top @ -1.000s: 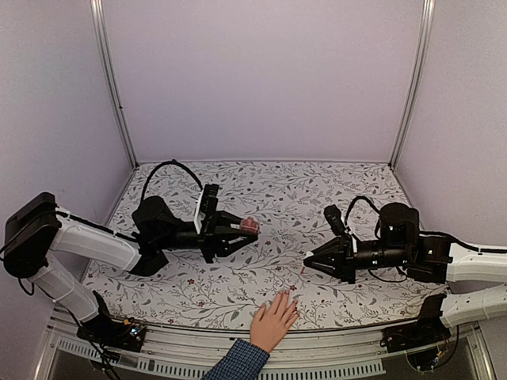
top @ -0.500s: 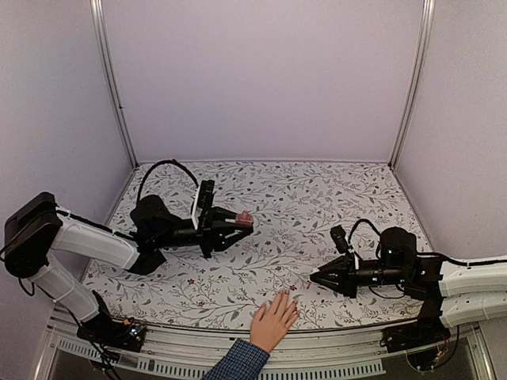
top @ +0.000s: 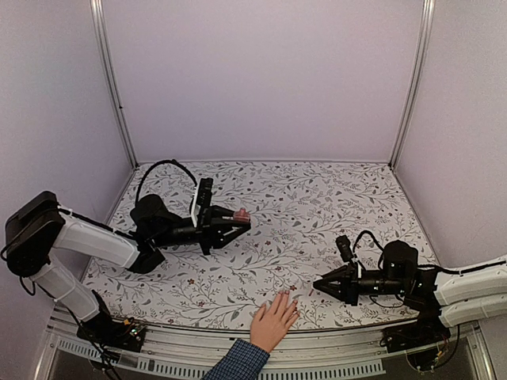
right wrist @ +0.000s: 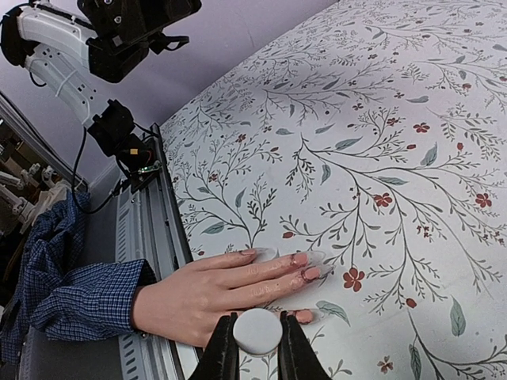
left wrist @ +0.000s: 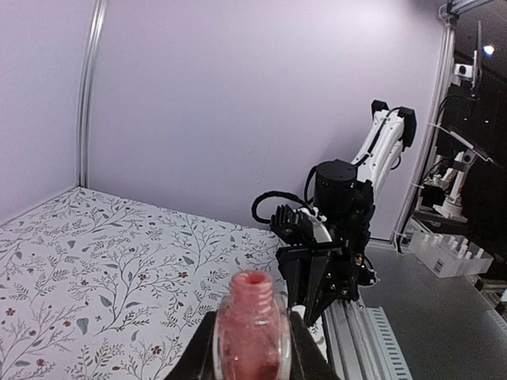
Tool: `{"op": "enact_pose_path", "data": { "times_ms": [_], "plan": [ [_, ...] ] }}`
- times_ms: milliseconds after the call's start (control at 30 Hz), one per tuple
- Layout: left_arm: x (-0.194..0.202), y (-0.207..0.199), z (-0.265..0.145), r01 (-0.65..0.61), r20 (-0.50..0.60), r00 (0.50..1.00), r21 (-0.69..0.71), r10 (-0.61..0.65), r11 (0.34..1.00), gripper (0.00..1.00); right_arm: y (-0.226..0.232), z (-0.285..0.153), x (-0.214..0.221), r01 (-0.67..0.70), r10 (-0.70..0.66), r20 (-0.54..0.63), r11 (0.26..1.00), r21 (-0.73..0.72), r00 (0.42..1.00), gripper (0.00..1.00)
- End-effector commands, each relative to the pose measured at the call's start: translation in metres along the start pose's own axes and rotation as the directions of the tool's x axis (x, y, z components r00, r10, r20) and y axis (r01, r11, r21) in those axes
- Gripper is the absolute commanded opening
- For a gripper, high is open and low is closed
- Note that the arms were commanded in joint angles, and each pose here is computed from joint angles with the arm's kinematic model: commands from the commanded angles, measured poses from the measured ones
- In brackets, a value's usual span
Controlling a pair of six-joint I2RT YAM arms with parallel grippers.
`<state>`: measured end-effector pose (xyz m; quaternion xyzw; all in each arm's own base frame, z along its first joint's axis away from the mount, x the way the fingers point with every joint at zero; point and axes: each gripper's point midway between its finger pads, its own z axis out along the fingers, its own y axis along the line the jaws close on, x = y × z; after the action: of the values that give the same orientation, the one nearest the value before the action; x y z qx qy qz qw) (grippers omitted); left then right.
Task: Paint the nails
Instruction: Paint the nail polish on the nail.
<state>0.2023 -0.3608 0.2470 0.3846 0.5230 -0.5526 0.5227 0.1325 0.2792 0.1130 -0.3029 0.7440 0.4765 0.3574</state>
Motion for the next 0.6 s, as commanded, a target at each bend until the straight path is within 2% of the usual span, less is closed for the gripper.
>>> {"op": "enact_pose_path", "data": {
  "times_ms": [0, 267, 567],
  "plan": [
    [0.003, 0.011, -0.001, 0.015, -0.007, 1.0, -0.018, -0.016, 1.0, 0.0, 0.002, -0.002, -0.006, -0.017, 0.018, 0.048, 1.0, -0.022, 0.999, 0.0],
    [0.006, 0.016, 0.0, 0.029, -0.017, 0.999, -0.015, -0.029, 0.999, 0.0, 0.004, -0.001, -0.011, -0.065, 0.066, 0.062, 0.998, -0.027, 0.996, 0.0],
    [0.006, 0.016, -0.002, 0.041, -0.008, 0.999, -0.017, -0.042, 0.999, 0.0, -0.002, -0.003, 0.005, -0.166, 0.166, 0.07, 0.986, -0.008, 0.984, 0.0]
  ]
}}
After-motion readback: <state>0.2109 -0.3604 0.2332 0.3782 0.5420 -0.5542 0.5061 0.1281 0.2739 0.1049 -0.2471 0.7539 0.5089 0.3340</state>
